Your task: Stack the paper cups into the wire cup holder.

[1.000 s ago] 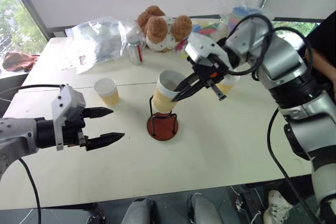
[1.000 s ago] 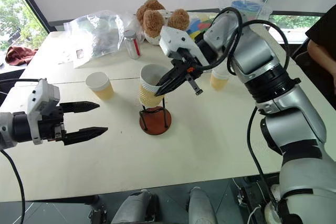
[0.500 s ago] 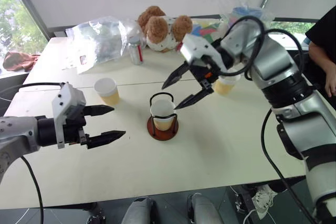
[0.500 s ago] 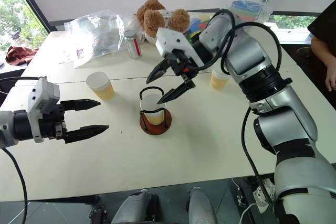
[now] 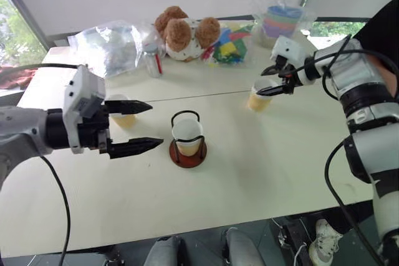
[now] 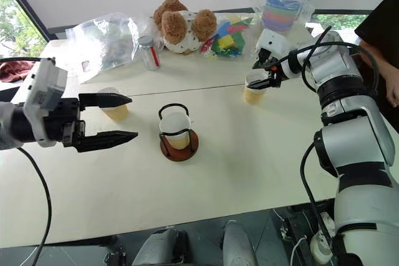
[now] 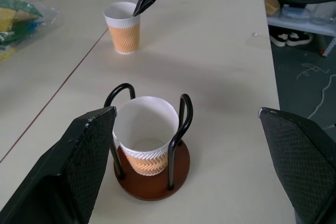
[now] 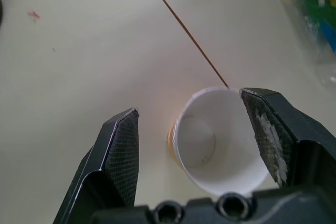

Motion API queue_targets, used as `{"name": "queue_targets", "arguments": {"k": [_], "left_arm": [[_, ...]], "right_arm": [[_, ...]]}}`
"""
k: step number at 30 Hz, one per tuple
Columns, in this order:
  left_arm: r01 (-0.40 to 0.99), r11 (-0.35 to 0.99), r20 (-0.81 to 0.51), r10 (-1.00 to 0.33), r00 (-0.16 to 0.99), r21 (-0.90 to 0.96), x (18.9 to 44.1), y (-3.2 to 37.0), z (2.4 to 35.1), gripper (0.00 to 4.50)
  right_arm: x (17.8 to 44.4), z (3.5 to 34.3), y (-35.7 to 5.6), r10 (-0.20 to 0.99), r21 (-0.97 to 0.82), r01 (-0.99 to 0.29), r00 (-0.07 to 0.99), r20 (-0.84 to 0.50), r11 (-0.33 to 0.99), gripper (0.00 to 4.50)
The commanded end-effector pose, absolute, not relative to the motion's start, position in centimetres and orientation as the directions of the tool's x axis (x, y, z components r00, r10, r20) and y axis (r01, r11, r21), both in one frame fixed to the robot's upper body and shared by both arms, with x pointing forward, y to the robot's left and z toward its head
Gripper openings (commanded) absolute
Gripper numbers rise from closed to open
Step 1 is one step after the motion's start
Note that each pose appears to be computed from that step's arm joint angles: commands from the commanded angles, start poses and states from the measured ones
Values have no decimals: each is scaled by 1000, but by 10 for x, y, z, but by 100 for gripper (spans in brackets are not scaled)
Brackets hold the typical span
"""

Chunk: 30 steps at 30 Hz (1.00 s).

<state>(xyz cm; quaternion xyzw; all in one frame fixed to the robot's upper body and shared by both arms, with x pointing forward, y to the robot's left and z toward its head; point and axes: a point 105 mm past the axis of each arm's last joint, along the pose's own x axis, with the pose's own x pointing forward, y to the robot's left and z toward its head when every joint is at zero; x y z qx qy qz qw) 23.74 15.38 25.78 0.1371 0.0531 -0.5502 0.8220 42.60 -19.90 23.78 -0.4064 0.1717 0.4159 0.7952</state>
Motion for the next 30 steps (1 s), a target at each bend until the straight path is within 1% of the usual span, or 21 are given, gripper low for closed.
{"name": "queue_targets", "arguments": {"k": [1, 5, 9, 15, 16, 18, 19, 22, 23, 28, 30], "left_arm": [[915, 350, -259, -882, 393, 200, 240, 157, 260, 450], [913, 354, -275, -874, 401, 205, 245, 160, 256, 450], [914, 351, -278, -874, 397, 202, 246, 160, 254, 450], [910, 357, -270, -873, 405, 210, 249, 161, 255, 450], [909, 359, -269, -873, 407, 211, 249, 161, 255, 450], [907, 364, -268, -871, 411, 211, 249, 161, 255, 450], [906, 368, -268, -869, 415, 212, 249, 162, 254, 450], [902, 375, -266, -866, 423, 212, 249, 163, 254, 450], [901, 377, -266, -865, 425, 214, 249, 163, 254, 450], [894, 392, -263, -858, 441, 219, 251, 166, 254, 450], [885, 412, -271, -845, 460, 218, 253, 173, 252, 450]], "right_arm": [[428, 254, -195, 536, -548, -775, 621, -572, 314, 334], [428, 247, -196, 533, -531, -783, 615, -581, 324, 334], [428, 236, -195, 519, -520, -799, 595, -613, 302, 334], [433, 217, -199, 460, -520, -794, 607, -648, 315, 334], [434, 215, -199, 457, -519, -792, 610, -647, 323, 311], [434, 214, -198, 461, -511, -793, 609, -646, 331, 249], [434, 213, -198, 462, -507, -797, 603, -650, 328, 207], [434, 211, -197, 463, -502, -801, 599, -654, 327, 50], [434, 210, -196, 463, -502, -801, 598, -654, 327, 6], [437, 211, -195, 458, -517, -790, 613, -644, 330, 6], [438, 225, -192, 460, -561, -772, 632, -624, 300, 6]]}}
